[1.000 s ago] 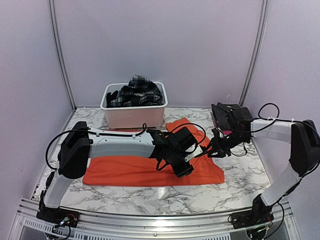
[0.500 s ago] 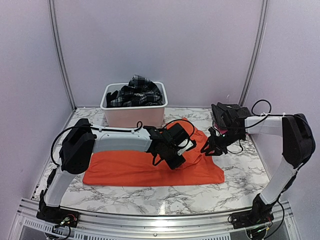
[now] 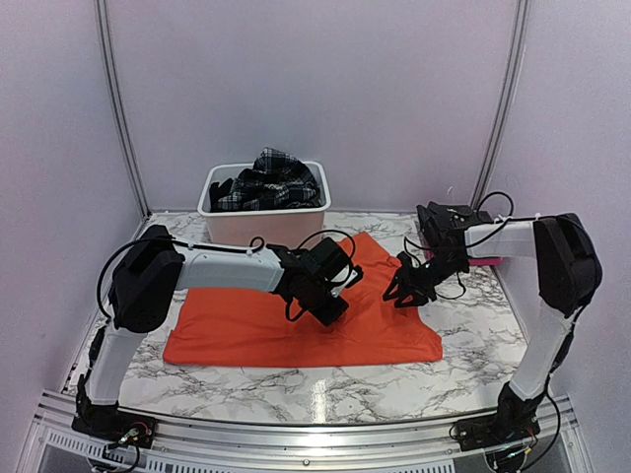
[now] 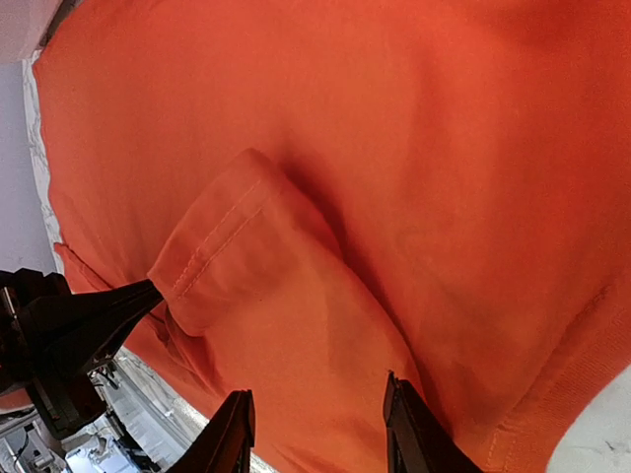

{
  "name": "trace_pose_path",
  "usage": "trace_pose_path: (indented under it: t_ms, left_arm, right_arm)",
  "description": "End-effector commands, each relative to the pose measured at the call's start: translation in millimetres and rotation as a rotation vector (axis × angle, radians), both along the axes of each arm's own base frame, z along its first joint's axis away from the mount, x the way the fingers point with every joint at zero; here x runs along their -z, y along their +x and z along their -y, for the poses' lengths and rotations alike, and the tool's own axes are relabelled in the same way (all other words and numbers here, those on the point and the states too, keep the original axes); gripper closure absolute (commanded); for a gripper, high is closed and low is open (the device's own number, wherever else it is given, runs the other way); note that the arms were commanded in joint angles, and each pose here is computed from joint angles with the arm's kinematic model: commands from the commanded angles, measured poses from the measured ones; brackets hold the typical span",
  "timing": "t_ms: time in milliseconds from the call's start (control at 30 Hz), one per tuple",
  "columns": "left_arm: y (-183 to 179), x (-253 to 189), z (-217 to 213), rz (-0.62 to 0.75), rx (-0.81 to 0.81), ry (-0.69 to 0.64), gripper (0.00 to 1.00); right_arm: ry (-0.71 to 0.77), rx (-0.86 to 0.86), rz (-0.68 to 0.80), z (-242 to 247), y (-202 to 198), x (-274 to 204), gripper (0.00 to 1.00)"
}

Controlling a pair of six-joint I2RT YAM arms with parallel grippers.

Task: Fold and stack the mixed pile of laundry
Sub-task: Adjust the 1/3-folded T-shirt at the center of the board.

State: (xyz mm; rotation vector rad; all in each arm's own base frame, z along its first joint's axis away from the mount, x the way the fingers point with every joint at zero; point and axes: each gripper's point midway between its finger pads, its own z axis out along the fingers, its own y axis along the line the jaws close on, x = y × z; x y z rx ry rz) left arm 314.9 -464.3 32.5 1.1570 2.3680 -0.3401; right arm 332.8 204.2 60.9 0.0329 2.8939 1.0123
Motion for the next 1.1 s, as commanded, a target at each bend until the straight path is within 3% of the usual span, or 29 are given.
trace_pose_path:
  t_ms: [0, 367, 767, 1033, 1067]
  left_arm:
    - [1.0, -23.0, 4.8, 0.015, -0.019, -0.062, 1.0]
    - [-3.3, -14.6, -13.1, -0.01, -0.068, -0.048, 1.0]
    - [-3.9, -11.0, -18.8, -0.022, -0.095, -0.042, 1.0]
    - [-2.2, -15.1, -22.8, -0.013, -0.112, -0.042, 1.0]
    - [-1.5, -17.5, -24.3, -0.01, -0.118, -0.044, 1.0]
  right_arm:
    - [0.014, -0.034, 0.044, -17.7, 15.1, -5.4, 0.59]
    - [-0.069, -0.097, 0.135, -21.2, 56.1, 4.0, 0.6]
    - [-0.075, -0.187, 0.13, -37.2, 59.3, 21.5, 0.67]
    - [-0.06, -0.195, 0.163, -41.4, 63.8, 5.4, 1.0]
    - [-0.057, -0.194, 0.171, -41.9, 64.9, 1.8, 1.0]
